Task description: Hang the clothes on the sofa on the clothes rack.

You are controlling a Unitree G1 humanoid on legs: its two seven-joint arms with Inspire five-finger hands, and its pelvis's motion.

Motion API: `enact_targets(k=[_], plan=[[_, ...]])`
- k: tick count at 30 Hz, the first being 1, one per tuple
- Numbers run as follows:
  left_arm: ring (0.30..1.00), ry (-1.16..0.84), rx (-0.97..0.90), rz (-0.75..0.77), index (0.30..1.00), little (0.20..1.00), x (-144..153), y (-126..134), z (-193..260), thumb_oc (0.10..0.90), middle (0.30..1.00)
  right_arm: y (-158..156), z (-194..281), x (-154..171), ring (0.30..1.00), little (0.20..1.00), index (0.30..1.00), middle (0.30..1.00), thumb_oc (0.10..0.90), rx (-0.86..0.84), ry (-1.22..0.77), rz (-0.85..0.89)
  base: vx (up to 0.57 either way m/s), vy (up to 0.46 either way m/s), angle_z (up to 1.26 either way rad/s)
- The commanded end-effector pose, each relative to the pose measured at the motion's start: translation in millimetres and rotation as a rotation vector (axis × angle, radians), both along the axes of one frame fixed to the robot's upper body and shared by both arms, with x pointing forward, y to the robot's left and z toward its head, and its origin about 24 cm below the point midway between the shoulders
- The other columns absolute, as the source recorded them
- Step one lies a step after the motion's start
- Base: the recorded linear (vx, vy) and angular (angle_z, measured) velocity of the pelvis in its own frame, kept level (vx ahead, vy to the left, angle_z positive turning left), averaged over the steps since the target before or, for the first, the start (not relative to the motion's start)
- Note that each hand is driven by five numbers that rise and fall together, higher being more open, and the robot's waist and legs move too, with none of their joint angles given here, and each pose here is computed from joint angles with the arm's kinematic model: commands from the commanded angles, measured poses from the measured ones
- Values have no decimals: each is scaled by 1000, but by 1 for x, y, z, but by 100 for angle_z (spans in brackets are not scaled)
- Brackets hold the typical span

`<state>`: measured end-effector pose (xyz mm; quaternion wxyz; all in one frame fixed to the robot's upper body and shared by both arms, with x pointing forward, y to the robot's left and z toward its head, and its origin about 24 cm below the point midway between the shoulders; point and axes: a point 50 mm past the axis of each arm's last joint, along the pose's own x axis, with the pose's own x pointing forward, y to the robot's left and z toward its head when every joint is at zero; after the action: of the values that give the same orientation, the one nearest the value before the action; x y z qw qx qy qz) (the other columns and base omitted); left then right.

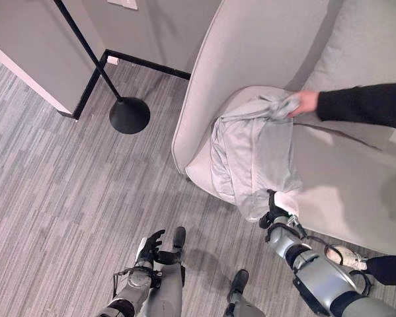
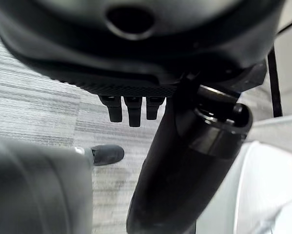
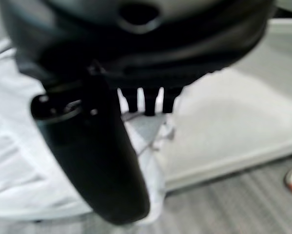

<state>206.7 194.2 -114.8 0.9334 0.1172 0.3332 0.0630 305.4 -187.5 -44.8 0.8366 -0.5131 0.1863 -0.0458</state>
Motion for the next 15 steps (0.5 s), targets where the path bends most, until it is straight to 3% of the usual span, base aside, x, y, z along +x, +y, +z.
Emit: enact_targets(k=[1,5,15], plan=[[900,89,61,-19,900,900,-32,1,-17,800,900,-1,14,5,900,900,900,900,800,12,-130,46,61,-67,-20],[900,138,60,8,900,900,-46,4,-24,800,900,15,10,-9,900,900,900,900,800,117,-151,128,37,-47,-19],[900,238,64,-27,900,900,-69,-1,-35,800,900,31,-28,-94,900,900,900,900,800,244,42,322,18,-46,-19]])
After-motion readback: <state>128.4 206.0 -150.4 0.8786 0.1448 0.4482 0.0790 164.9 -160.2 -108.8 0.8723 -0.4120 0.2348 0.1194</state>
